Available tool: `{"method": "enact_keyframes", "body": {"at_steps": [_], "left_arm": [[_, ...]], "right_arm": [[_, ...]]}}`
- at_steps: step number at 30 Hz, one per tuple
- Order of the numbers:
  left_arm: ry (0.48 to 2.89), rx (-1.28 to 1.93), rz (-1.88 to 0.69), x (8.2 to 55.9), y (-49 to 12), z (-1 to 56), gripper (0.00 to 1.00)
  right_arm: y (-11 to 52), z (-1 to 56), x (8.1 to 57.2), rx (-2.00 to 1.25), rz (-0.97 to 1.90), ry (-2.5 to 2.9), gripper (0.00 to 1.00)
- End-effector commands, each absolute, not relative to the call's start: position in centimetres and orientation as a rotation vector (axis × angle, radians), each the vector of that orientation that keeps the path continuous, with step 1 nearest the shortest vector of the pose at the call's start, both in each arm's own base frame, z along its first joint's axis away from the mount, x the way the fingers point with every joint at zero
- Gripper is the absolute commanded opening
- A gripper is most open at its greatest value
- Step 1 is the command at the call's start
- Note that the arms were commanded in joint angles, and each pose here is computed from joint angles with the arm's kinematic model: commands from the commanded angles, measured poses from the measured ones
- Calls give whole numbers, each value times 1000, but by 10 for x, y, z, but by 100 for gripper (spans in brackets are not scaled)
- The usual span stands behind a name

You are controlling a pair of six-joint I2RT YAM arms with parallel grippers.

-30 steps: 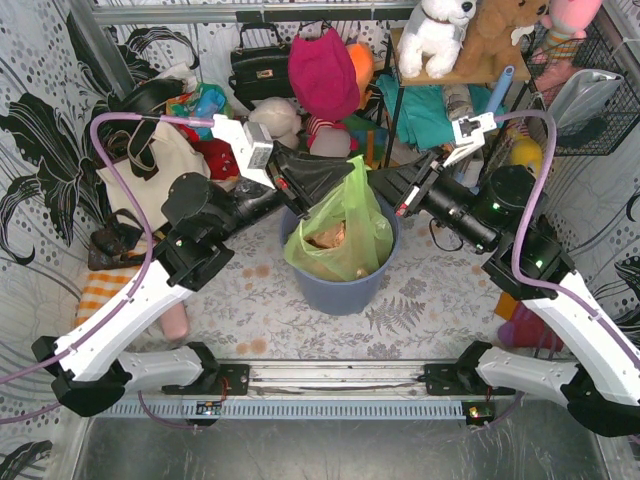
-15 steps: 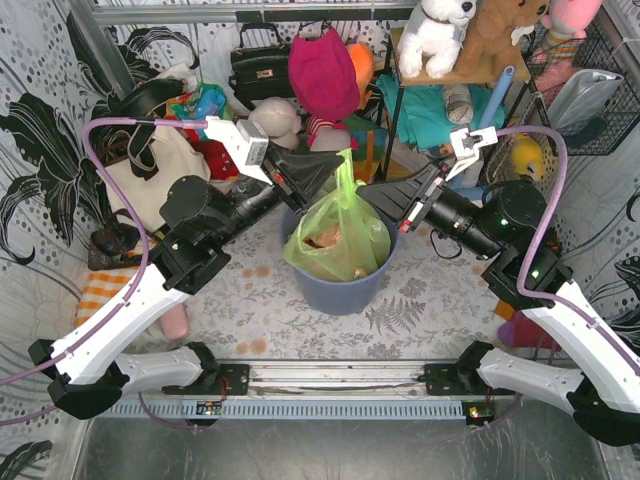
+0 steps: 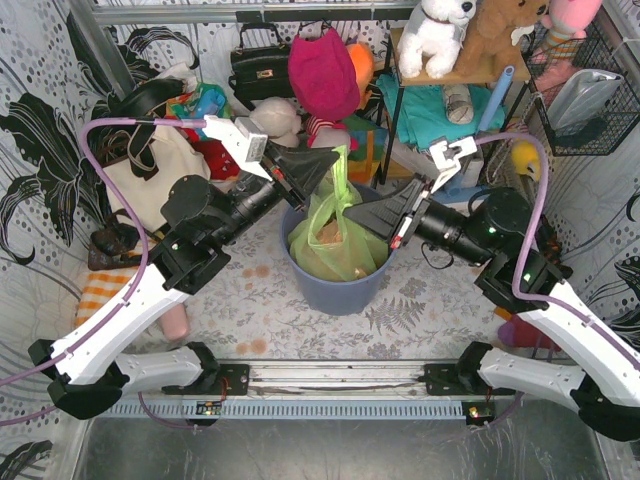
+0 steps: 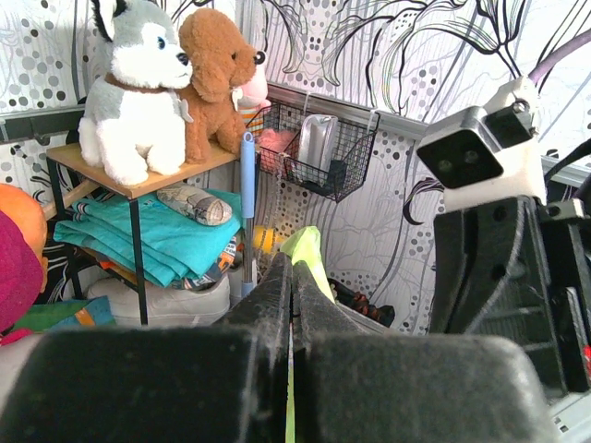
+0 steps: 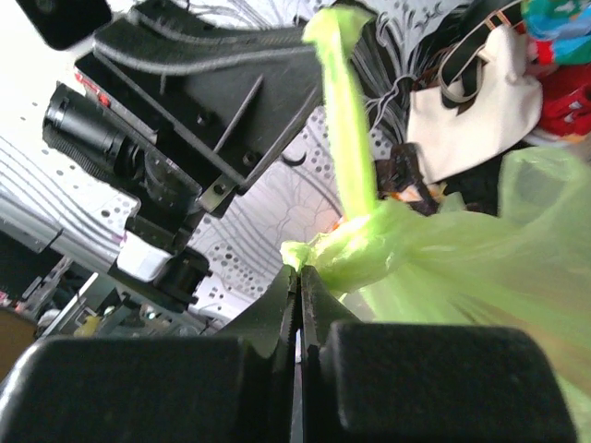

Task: Tie the trash bag

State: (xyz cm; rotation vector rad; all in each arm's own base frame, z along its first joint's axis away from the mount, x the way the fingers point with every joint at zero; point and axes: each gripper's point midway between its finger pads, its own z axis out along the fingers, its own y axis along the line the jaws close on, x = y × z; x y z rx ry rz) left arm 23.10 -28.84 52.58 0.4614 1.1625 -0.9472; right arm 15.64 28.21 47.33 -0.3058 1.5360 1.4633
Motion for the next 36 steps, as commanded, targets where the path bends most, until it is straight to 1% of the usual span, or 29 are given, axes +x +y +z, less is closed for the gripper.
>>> {"method": "enact_keyframes", "body": {"at_steps": [1, 6, 12, 18, 27, 36], "left_arm": [[1120, 438, -948, 229, -284, 540, 0], [1124, 443, -952, 230, -286, 539, 0], [1127, 454, -954, 230, -288, 538, 0], [1122, 462, -959, 228, -289, 539, 0], [1097, 580, -1028, 209, -301, 534, 0], [1083, 637, -1065, 197, -303, 531, 0]], "right_arm": [[297, 471, 143, -306, 1488, 1556, 0], [309, 455, 144, -265, 1390, 1637, 0], [306, 432, 161, -159, 1223, 1730, 0], [302, 421, 173, -91, 1090, 1775, 0], [304, 412, 184, 1, 927, 1796, 0], [298, 393, 189, 69, 829, 1820, 0]]}}
